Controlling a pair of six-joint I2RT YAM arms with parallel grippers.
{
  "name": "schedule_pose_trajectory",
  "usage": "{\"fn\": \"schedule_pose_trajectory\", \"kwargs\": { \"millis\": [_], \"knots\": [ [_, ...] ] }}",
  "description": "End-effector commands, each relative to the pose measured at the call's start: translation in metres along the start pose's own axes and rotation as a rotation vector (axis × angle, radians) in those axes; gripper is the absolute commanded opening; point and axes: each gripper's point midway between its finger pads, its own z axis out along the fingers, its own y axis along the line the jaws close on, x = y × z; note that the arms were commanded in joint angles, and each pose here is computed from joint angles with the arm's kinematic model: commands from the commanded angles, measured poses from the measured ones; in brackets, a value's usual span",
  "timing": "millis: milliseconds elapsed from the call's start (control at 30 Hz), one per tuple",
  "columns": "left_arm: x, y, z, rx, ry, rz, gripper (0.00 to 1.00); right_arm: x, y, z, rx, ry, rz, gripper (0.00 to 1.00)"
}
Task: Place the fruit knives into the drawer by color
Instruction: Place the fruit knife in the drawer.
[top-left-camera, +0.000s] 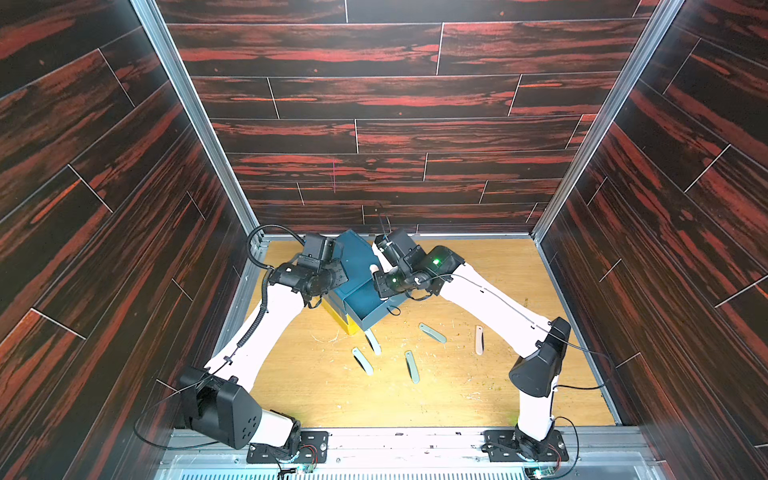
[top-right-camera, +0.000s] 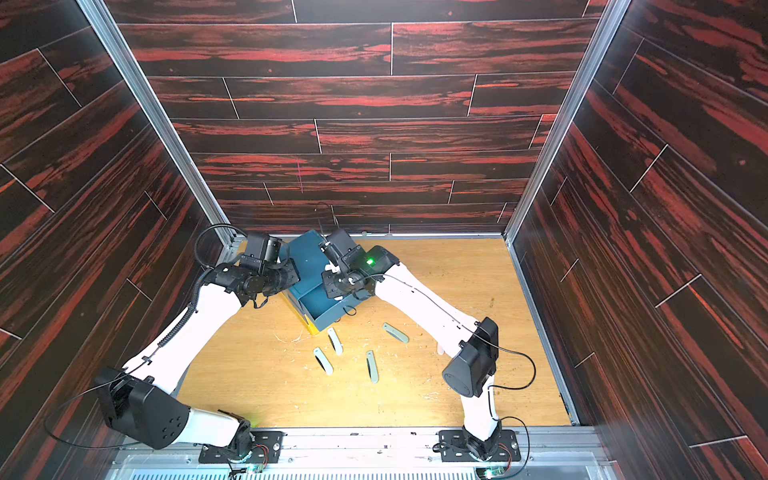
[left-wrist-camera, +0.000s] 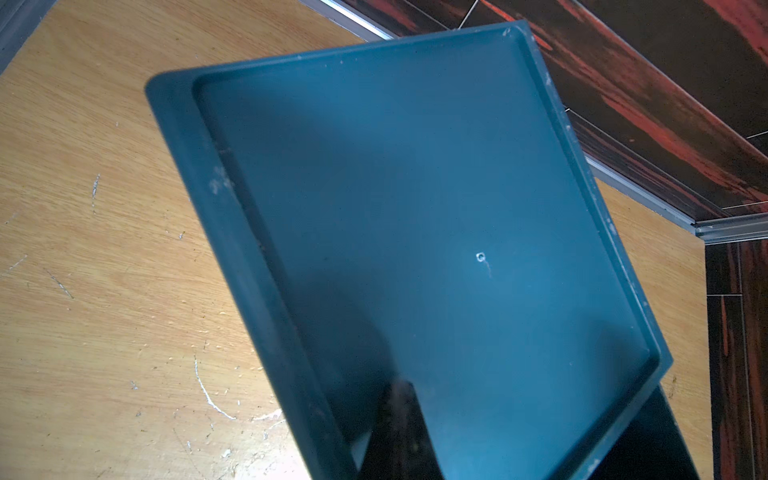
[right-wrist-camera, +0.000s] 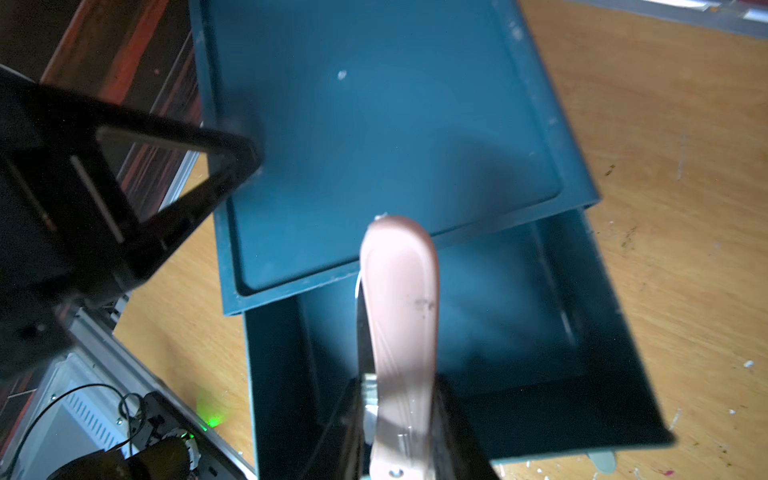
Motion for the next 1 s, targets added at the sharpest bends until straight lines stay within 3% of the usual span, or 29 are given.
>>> {"fn": "schedule_pose_trajectory", "kwargs": {
  "millis": [0, 367, 767, 967],
  "knots": [
    [0.004, 0.002, -0.003, -0.006, 0.01, -0.001, 0.0, 0.005, 0.008, 0.004, -0.016, 0.009, 0.012, 0.15],
    [0.005, 0.003, -0.004, -0.011, 0.009, 0.001, 0.0, 0.013, 0.012, 0.014, -0.013, 0.035, 0.037, 0.15],
    [0.004, 0.003, -0.004, -0.009, 0.006, 0.0, 0.0, 0.017, 0.003, 0.014, 0.046, 0.055, 0.188, 0.16],
    [0.005, 0.003, -0.005, -0.009, 0.01, 0.001, 0.0, 0.012, 0.002, 0.013, 0.055, 0.04, 0.201, 0.16]
  ]
}}
